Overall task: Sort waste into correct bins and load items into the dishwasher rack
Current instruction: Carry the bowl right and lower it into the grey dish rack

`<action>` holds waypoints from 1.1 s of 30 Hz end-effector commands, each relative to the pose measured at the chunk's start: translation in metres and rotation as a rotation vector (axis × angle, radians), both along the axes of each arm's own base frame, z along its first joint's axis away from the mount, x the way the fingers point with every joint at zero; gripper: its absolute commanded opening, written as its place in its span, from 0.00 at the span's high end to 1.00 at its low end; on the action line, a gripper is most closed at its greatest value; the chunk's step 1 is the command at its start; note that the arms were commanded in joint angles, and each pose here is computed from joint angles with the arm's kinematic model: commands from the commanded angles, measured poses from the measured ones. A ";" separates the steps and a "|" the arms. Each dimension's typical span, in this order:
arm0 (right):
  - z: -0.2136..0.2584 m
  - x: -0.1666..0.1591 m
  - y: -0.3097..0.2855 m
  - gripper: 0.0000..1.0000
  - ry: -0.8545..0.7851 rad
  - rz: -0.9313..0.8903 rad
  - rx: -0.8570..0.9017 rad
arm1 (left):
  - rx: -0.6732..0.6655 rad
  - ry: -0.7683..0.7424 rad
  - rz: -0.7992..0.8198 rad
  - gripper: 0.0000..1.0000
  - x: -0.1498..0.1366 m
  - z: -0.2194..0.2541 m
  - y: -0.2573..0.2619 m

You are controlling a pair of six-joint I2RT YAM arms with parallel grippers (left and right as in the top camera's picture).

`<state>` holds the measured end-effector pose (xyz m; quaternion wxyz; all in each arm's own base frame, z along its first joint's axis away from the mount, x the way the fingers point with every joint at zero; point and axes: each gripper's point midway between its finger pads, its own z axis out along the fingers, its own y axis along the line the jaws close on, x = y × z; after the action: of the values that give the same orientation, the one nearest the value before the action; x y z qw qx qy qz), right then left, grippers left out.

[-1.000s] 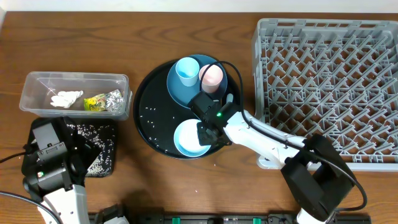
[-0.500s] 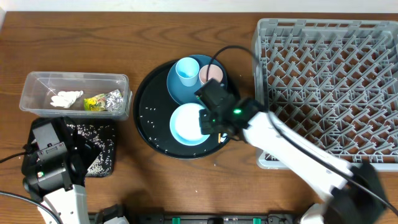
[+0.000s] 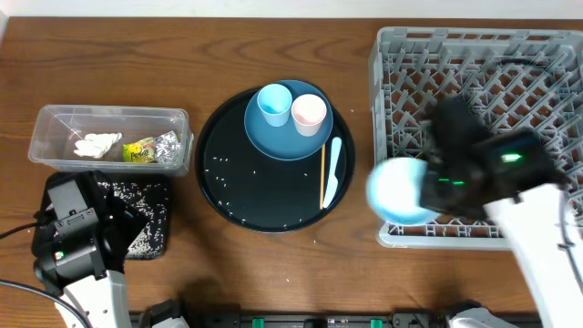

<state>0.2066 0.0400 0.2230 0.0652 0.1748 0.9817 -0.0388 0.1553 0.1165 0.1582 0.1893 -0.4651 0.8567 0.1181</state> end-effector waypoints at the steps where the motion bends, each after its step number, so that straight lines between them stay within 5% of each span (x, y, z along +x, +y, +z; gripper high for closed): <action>1: 0.016 -0.003 -0.056 0.99 -0.019 -0.138 -0.107 | 0.014 -0.007 0.009 0.02 0.000 0.005 0.003; 15: 0.016 -0.046 -0.219 0.99 0.193 -0.570 -0.459 | 0.014 -0.007 0.009 0.02 0.000 0.005 0.003; 33: -0.055 -0.017 -0.270 0.99 0.623 -0.455 -0.596 | 0.014 -0.007 0.009 0.02 0.000 0.005 0.003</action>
<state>0.1834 -0.2178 0.1635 -0.2034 0.3381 0.8466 -0.3572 0.1553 0.1165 0.1582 0.1893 -0.4651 0.8567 0.1181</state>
